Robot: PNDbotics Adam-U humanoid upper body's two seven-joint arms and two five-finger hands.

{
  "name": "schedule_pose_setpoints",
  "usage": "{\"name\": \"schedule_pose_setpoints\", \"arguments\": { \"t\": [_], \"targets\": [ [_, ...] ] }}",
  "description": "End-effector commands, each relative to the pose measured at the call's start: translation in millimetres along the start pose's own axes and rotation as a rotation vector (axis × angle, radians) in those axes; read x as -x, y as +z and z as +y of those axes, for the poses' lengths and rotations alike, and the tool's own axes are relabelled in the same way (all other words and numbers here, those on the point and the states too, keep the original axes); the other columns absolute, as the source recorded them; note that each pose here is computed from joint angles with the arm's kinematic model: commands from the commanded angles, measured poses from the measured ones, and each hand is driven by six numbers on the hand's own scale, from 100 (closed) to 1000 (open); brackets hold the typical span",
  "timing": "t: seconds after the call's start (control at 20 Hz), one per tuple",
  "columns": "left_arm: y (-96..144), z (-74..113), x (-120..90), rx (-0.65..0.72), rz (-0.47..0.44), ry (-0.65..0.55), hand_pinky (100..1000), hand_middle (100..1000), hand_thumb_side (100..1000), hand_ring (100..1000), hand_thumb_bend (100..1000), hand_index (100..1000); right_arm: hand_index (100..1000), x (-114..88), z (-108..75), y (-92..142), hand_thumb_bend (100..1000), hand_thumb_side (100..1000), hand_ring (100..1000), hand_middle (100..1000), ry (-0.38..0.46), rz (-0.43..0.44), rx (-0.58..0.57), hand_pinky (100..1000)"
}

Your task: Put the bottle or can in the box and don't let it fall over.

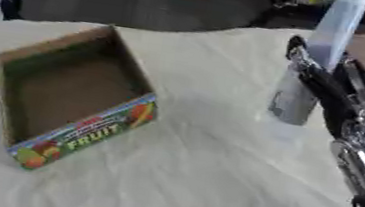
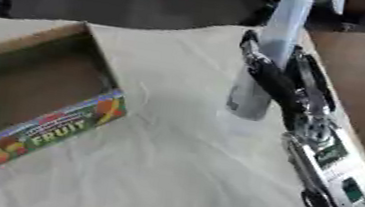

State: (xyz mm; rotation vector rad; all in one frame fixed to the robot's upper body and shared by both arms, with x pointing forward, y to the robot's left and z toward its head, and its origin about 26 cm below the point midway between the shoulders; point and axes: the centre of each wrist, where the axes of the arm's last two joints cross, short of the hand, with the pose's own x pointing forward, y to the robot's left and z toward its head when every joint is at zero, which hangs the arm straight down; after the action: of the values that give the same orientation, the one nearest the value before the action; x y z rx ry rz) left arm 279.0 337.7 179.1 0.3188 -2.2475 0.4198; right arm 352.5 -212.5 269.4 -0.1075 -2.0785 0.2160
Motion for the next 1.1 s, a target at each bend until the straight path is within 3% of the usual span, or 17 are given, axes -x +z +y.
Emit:
{"name": "schedule_pose_setpoints", "arguments": {
  "t": [0.05,0.6,1.1],
  "targets": [
    [-6,1.7,-10,0.013,-0.045,-0.017,1000,838,498,980,396,723,100,-27,-8.8,-2,100,470,298,178,0.01,-0.093,-0.003,694],
    [-7,2.0,-11,0.012,-0.051,-0.018,1000,836,492,977,402,723,100,-59,-13.3,-23,100,470,300,178,0.009,-0.142,0.002,689],
    [-10,1.3,-13,0.015,-0.071,-0.016,1000,836,484,975,405,723,100,-64,-9.3,-41,100,470,302,177,0.015,-0.169,0.003,710]
  ]
}}
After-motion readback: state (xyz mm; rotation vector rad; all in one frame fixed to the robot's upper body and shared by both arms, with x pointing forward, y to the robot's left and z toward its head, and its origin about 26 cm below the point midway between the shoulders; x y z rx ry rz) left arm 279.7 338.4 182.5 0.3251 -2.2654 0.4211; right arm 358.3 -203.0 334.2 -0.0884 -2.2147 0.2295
